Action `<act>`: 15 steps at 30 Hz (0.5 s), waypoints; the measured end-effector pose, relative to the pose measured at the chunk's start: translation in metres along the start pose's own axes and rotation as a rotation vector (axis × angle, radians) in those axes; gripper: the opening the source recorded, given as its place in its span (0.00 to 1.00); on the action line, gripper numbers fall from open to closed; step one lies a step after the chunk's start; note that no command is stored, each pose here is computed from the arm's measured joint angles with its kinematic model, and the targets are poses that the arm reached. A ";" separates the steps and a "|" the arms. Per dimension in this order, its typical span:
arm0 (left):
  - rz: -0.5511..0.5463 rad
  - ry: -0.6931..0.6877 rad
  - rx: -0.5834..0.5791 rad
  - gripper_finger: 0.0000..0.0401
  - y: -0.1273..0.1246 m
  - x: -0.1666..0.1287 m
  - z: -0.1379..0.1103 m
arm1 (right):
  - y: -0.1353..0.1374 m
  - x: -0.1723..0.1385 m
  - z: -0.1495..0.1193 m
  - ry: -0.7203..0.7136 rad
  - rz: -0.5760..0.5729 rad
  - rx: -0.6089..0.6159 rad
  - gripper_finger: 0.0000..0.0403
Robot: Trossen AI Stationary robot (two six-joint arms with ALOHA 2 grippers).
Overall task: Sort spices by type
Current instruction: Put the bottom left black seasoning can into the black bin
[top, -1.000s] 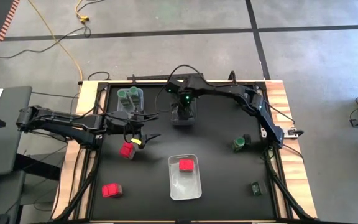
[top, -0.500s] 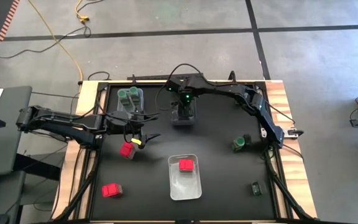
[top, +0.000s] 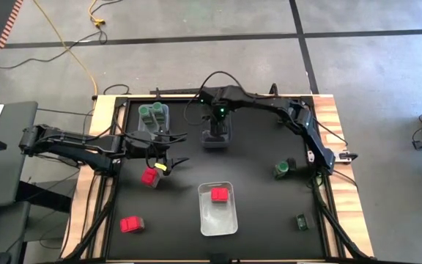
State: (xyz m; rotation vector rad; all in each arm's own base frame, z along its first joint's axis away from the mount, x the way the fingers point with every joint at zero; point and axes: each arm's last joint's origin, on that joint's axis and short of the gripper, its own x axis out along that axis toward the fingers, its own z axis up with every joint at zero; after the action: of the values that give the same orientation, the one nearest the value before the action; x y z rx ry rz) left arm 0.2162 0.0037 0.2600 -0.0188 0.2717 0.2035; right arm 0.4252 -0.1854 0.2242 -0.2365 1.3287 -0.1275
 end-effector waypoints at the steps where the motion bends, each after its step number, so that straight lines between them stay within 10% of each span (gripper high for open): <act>1: 0.000 0.000 0.000 0.88 0.000 0.000 0.000 | -0.001 0.000 0.000 0.000 0.000 0.002 0.48; 15: 0.012 -0.001 0.000 0.88 0.000 0.000 0.000 | -0.003 0.000 0.001 -0.026 -0.014 0.084 0.48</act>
State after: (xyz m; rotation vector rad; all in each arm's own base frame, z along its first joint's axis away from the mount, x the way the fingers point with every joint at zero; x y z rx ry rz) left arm 0.2162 0.0040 0.2600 -0.0172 0.2713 0.2154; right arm 0.4268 -0.1885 0.2253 -0.1760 1.2930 -0.1915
